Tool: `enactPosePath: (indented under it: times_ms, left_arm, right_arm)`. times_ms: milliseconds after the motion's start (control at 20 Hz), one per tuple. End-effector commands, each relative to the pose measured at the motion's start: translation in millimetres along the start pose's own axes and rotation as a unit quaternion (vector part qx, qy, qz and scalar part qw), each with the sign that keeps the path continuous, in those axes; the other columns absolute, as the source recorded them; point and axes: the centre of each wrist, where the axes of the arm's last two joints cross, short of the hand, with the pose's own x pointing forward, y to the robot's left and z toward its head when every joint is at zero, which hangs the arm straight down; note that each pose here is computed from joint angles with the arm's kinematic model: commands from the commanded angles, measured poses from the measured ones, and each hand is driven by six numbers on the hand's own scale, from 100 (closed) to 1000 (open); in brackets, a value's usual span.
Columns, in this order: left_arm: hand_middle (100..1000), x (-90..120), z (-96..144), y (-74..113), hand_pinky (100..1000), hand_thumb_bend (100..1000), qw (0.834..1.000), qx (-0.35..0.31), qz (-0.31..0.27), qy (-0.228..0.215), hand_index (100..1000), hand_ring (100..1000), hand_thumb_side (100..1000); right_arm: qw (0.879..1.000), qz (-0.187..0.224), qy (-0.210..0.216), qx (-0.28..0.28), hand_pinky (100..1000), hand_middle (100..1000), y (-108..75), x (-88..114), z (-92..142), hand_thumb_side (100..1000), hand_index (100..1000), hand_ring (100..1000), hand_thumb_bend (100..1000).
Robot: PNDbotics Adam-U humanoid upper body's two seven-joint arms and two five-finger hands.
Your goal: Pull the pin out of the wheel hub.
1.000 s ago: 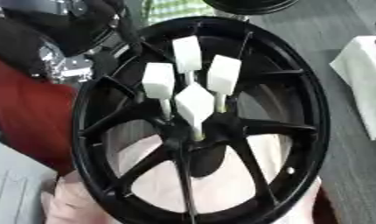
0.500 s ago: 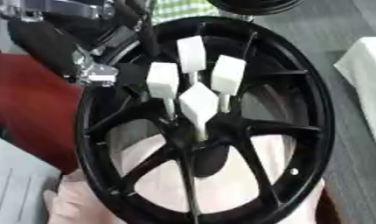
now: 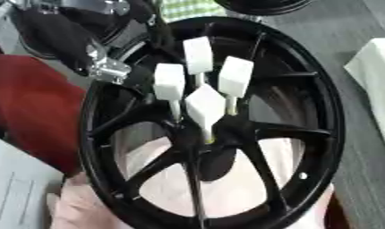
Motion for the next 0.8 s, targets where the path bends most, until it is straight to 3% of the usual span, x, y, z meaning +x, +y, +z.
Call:
enactPosePath:
  times_ms: [50,800]
  left_arm:
    - [696,-1.5,2.9,6.7,823,385,0.998,-0.051,-0.041,-0.018,891,811,934]
    - [666,-12.9,-17.6,-12.7,802,455,0.996,-0.082,-0.028,0.006,851,790,981]
  right_arm:
    - [1.0,0.002,-0.023,0.001,945,837,-5.1,12.9,-5.1,555,903,1000,100]
    - [1.0,-0.004,-0.025,0.006,945,837,-1.1,13.9,-4.4,554,903,1000,100]
